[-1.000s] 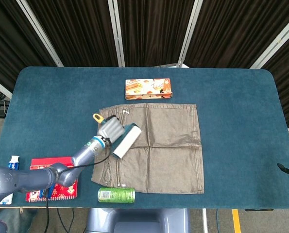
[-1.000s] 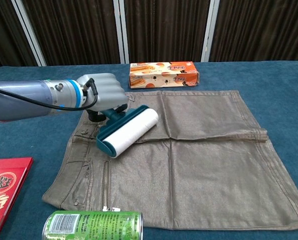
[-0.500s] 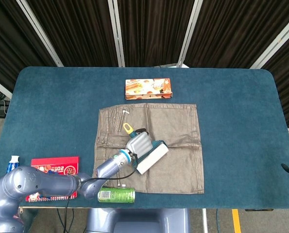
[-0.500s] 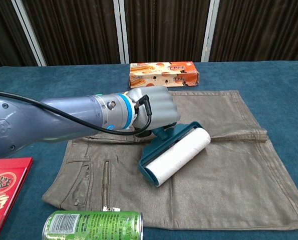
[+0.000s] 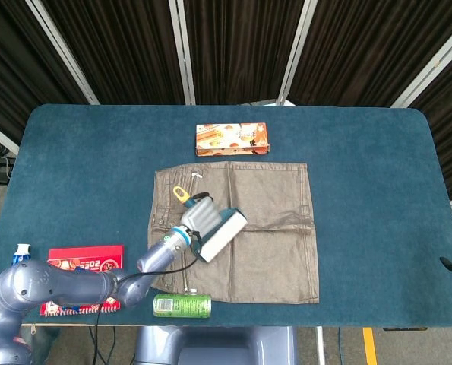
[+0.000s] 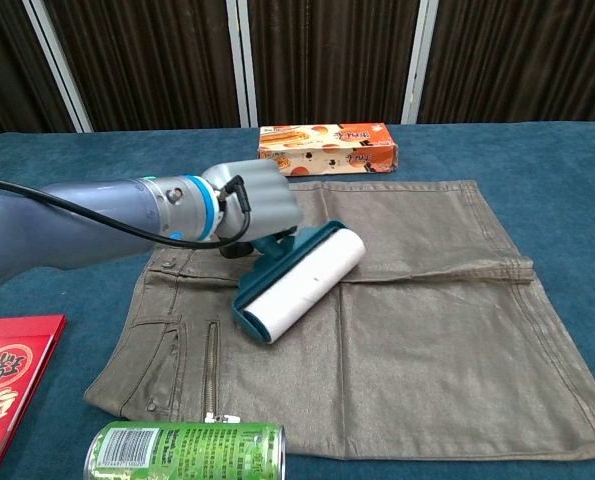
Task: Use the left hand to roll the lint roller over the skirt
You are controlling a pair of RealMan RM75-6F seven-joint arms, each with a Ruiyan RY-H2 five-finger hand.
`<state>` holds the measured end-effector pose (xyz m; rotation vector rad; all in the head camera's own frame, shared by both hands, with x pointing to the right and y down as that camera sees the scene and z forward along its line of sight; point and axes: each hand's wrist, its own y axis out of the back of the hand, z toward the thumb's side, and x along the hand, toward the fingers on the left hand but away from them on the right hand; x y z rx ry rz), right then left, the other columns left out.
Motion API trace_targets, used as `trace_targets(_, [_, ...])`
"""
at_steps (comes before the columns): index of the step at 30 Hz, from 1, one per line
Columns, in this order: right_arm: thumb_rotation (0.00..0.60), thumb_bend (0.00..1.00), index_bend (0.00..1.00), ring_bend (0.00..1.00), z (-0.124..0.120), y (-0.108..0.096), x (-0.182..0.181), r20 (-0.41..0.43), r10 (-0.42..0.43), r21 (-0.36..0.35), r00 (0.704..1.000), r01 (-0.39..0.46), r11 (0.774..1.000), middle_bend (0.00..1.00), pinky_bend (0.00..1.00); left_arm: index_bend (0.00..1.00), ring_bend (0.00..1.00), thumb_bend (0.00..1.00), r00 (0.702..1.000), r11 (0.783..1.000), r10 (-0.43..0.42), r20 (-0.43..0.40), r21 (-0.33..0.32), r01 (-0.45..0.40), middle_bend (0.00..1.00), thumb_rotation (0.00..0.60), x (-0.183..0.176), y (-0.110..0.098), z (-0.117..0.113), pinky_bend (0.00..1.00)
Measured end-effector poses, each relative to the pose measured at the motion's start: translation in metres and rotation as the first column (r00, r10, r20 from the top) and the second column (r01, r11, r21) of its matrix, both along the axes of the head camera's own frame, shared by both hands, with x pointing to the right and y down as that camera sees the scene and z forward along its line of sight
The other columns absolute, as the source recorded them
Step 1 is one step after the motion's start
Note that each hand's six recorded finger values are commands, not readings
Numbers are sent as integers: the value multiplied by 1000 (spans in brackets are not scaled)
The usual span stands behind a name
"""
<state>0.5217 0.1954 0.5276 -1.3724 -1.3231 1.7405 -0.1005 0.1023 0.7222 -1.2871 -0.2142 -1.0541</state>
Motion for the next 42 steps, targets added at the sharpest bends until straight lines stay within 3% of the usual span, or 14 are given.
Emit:
trace_targets(5, [600,0,0,0,1,0,-2,-5,-5,-6,1000,5,1000,0,0,545,413,751,995,997,-74,67,12,74,512,600,-50,-21,9,448])
trace_targets(10, [600,0,0,0,5,0,-7,-13,-19,-18,1000,19,1000,0,0,545,413,750,987,991,-132,96,3,133,512,600,-86,-29,15,448])
trace_targets(19, [600,0,0,0,10,0,-15,-17,-37,-31,999,37,999,0,0,545,413,751,956,963,-268,119,-6,271,512,600,-151,-42,22,448])
trace_targets(22, [600,0,0,0,10,0,-17,-17,-41,-30,999,41,999,0,0,546,413,752,940,945,-324,107,-18,327,512,600,-169,-44,22,448])
trace_targets(32, [600,0,0,0,11,0,-22,-12,-54,-31,998,54,998,0,0,532,400,721,857,856,-511,71,-47,514,486,600,-241,-48,18,441])
trace_targets(35, [600,0,0,0,11,0,-23,-10,-59,-31,998,59,998,0,0,439,312,557,851,851,-520,74,-44,524,372,600,-251,-47,18,389])
trace_targets(39, [600,0,0,0,10,0,-25,-8,-62,-30,998,61,998,0,0,139,41,116,849,849,-525,64,-34,528,81,600,-256,-46,19,130])
trace_targets(40, [600,0,0,0,10,0,-25,-8,-62,-30,998,62,998,0,0,67,10,46,845,845,-531,59,-32,533,31,600,-257,-45,18,67])
trace_targets(42, [600,0,0,0,9,0,-25,-6,-62,-28,998,62,998,0,0,5,0,1,837,837,-545,49,-31,547,0,600,-259,-45,17,10])
